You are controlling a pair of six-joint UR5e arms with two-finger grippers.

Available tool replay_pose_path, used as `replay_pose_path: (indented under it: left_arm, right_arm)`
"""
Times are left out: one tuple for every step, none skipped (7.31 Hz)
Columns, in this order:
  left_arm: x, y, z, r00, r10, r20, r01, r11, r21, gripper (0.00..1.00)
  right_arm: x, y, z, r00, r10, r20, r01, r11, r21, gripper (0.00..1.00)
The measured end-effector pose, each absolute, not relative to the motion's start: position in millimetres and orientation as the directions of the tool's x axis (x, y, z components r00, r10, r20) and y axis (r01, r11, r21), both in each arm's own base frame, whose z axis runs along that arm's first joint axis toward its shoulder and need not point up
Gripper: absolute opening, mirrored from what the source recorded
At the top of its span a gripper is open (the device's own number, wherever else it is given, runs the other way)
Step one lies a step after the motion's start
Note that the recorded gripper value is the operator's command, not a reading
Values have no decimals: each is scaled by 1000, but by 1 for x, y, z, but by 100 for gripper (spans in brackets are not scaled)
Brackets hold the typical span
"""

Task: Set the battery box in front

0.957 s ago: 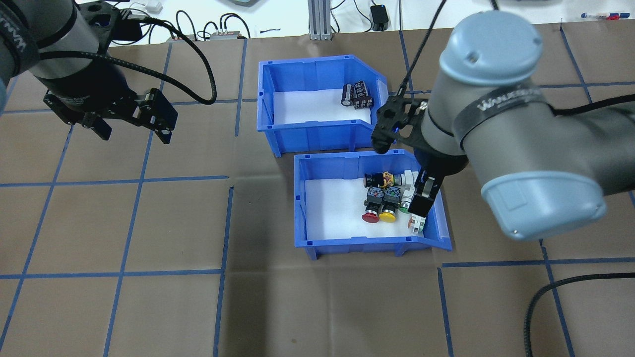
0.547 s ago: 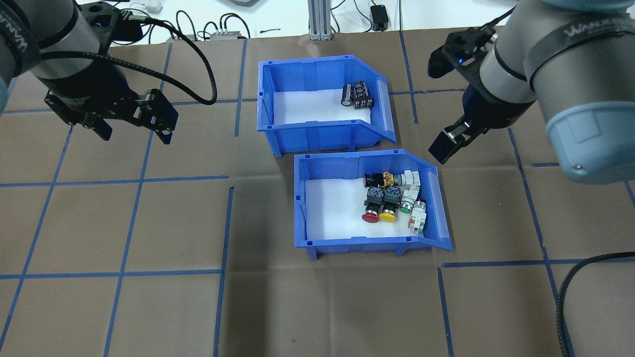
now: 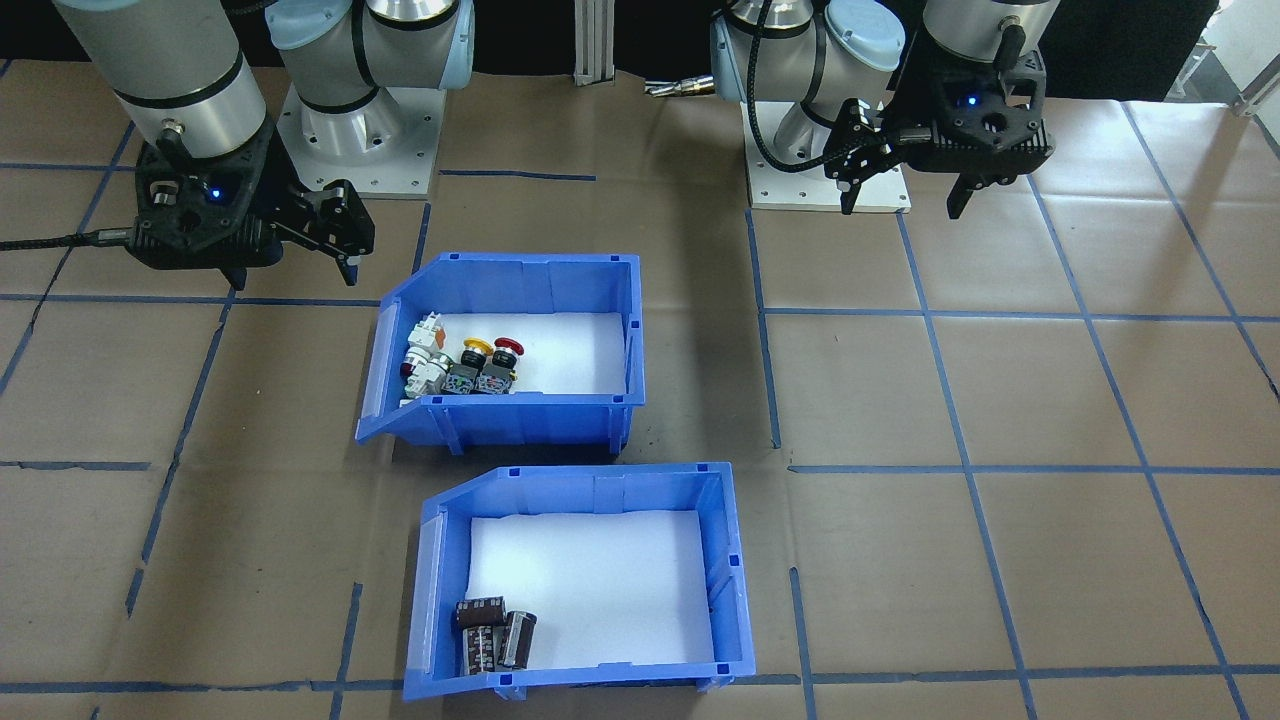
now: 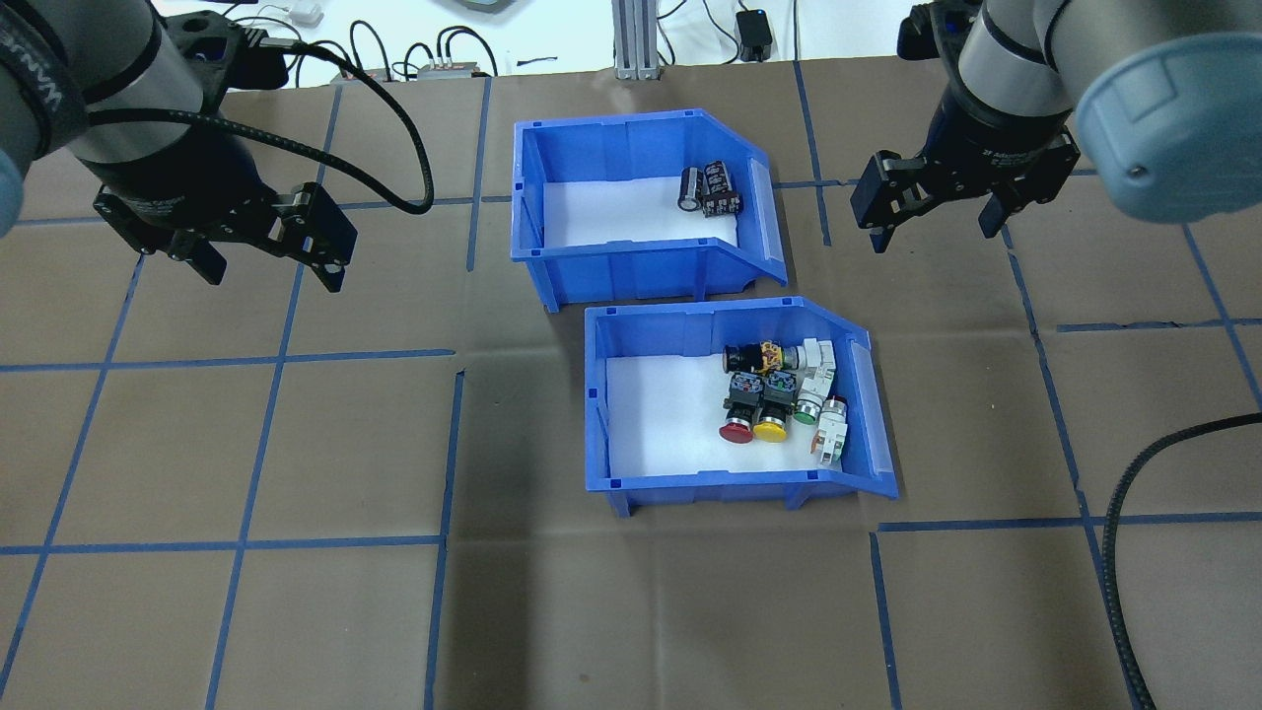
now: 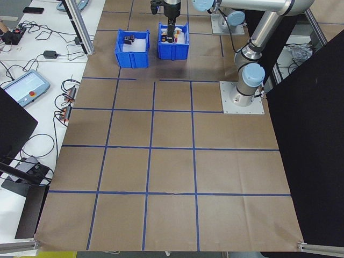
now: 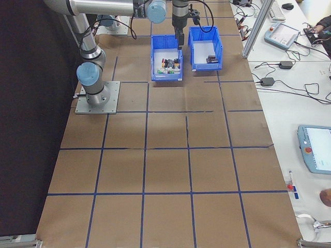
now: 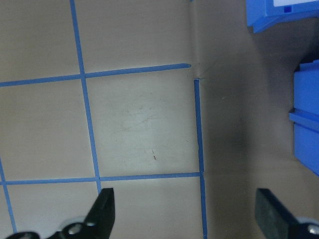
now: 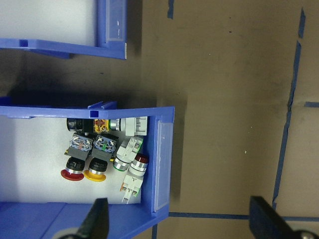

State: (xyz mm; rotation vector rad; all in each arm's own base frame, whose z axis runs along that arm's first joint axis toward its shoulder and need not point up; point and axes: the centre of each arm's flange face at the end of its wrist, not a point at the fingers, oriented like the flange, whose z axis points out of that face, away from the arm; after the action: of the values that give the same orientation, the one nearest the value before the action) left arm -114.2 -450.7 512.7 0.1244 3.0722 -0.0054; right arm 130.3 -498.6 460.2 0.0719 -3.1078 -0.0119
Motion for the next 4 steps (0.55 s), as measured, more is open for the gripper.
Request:
replay_pose_path:
  left_arm:
    - [-114,-450,513,-995,80,-67,81,997,-1,100]
    - [-114,-450,513,-995,80,-66,80,997,-2,100]
    - [-114,-450,513,-995,80,-66,80,997,-2,100]
    - [-114,-450,513,-995,80,-65,80,997,-2,100]
  right_arm:
    - [130,-498,458,-999,1,36,2,1000,20,100]
    - [130,-497,459,-999,22,36,23,1000,22,100]
    - [130,-497,462,-999,29,36,30,999,17,100]
    - [130,-497,465,-999,32,35,32,999,11,100]
